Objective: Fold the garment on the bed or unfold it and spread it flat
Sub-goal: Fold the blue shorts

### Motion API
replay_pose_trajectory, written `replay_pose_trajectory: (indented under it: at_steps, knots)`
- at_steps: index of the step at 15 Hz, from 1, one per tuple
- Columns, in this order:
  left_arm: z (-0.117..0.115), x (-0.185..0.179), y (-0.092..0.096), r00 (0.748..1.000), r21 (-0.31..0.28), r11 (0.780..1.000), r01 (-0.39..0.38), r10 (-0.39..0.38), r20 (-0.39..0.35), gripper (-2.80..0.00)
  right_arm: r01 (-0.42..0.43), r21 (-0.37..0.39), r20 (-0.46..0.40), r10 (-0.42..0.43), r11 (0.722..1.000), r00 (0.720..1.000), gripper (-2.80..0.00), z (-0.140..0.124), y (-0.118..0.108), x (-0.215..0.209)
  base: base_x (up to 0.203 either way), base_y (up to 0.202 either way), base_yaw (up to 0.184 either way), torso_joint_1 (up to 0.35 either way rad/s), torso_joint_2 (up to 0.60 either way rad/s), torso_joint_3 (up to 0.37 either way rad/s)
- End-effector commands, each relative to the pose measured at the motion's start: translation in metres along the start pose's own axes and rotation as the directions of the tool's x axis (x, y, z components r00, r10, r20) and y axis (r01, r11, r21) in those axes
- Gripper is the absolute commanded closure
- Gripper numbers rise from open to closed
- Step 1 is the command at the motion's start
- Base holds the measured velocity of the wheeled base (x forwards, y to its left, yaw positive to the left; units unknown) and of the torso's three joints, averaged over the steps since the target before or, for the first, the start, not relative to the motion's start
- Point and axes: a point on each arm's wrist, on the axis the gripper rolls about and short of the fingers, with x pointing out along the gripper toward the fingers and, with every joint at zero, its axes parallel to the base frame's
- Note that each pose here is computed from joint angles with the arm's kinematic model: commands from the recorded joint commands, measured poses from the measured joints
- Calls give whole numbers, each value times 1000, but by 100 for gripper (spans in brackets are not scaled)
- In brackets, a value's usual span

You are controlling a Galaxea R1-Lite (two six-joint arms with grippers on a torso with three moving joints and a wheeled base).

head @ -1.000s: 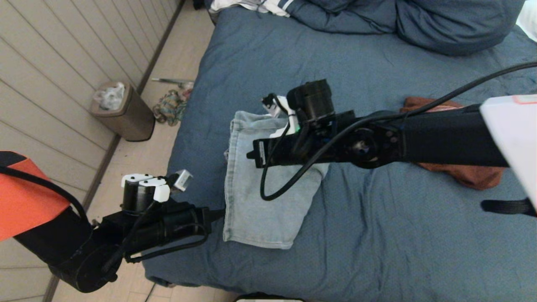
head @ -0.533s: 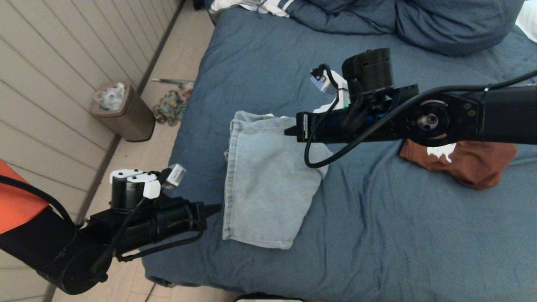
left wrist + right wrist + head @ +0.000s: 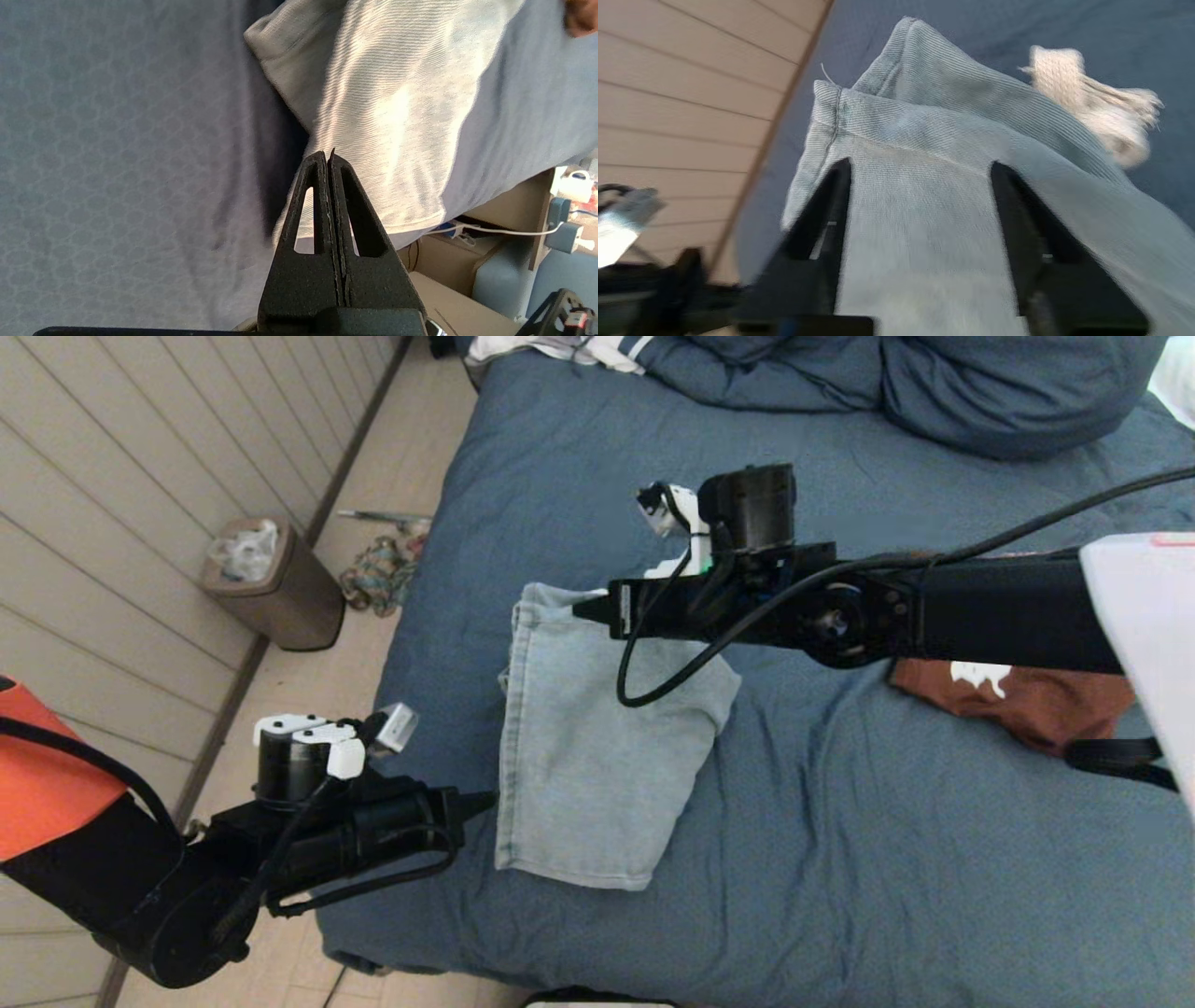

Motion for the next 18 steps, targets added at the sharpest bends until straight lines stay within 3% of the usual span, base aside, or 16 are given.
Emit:
replay_pose_trajectory:
  at_steps: [1, 2, 4, 5, 9, 12, 18]
  knots:
    - [-5, 6, 5, 1000, -9, 1000, -5, 5, -17, 0, 36, -36, -46, -37, 999, 998, -280, -26, 7, 29, 0, 0, 0, 0, 0, 0]
    - [-6, 8, 6, 1000, -8, 1000, -4, 4, -15, 0, 86, -84, -40, -89, 993, 995, -280, -35, 19, 38, 0, 0, 0, 0, 0, 0]
    - [-7, 8, 6, 1000, -9, 1000, -5, 5, -17, 0, 111, -177, 64, -102, 978, 993, -280, -38, 39, 49, 0, 0, 0, 0, 0, 0]
    - [-6, 8, 6, 1000, -8, 1000, -4, 4, -14, 0, 117, -186, 69, -106, 976, 992, -280, -40, 41, 51, 0, 0, 0, 0, 0, 0]
    - [-7, 8, 6, 1000, -7, 1000, -5, 4, -15, 0, 322, -358, 203, -263, 876, 943, -280, -60, 39, 83, 0, 0, 0, 0, 0, 0]
    - [-6, 7, 6, 1000, -6, 1000, -4, 4, -14, 0, 389, -414, 253, -307, 823, 917, -280, -74, 35, 99, 0, 0, 0, 0, 0, 0]
    - [-7, 7, 6, 1000, -7, 1000, -5, 4, -15, 0, 369, -439, 184, -319, 819, 930, -280, -96, 31, 107, 0, 0, 0, 0, 0, 0]
